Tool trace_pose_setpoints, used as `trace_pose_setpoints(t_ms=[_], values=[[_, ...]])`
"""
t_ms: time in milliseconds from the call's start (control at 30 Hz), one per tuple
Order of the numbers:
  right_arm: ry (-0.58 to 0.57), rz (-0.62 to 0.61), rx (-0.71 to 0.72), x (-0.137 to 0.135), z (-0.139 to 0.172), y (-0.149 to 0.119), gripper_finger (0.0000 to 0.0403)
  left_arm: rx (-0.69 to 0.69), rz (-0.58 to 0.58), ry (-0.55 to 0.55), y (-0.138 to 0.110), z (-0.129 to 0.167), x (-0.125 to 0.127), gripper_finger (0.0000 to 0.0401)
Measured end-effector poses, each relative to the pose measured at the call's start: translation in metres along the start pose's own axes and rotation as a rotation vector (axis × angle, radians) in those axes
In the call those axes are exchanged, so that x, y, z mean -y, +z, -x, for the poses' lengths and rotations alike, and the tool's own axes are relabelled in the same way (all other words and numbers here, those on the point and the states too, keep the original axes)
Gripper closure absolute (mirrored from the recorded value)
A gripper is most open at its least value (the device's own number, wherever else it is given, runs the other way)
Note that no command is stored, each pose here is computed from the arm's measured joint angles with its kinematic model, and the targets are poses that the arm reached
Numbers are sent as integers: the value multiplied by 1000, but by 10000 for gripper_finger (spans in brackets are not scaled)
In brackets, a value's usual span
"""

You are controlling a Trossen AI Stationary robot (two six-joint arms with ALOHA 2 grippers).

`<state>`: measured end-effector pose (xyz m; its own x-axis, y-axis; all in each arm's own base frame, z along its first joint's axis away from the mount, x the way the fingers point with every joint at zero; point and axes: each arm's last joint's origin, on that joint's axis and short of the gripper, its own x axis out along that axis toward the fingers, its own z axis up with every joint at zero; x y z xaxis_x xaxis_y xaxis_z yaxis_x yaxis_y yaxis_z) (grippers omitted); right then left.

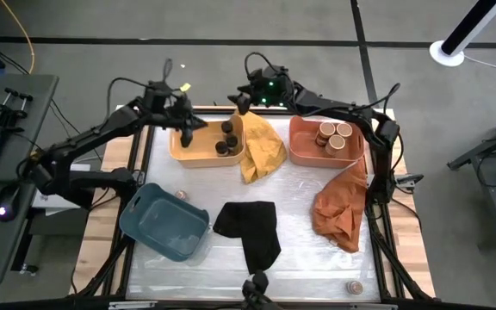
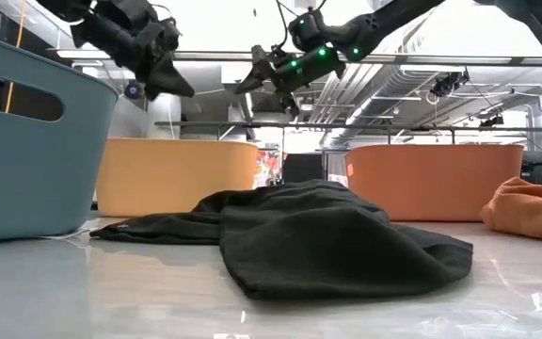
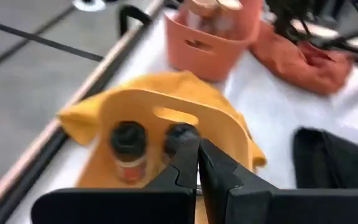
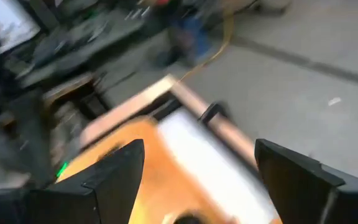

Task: Sort spices by type
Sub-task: Adjust the black spice bottle into the yellow bin

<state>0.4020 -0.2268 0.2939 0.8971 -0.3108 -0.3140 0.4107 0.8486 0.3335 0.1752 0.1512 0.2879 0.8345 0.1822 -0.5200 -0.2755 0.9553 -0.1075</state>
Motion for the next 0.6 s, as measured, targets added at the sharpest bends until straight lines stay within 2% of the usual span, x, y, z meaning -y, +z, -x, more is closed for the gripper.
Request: trace_pose_setpoints(t_ms=[100, 167, 233, 367, 400, 600], values=[[41, -4, -101, 0, 2, -8, 112, -28, -43, -72, -1, -14, 8, 401], [27, 1, -139, -1, 9, -7, 140, -44, -62, -111, -2, -25, 13, 401], [-7, 37, -145, -2, 24, 2, 193, -79, -67, -149, -5, -37, 19, 401], [-74, 129, -156, 0, 55, 20, 360, -157, -92, -212, -13, -61, 28, 401], [-83, 148, -162, 1, 61, 23, 379, -172, -97, -226, -13, -67, 30, 401], [-147, 153, -169, 9, 91, 37, 398, -210, -92, -224, -2, -89, 28, 401]])
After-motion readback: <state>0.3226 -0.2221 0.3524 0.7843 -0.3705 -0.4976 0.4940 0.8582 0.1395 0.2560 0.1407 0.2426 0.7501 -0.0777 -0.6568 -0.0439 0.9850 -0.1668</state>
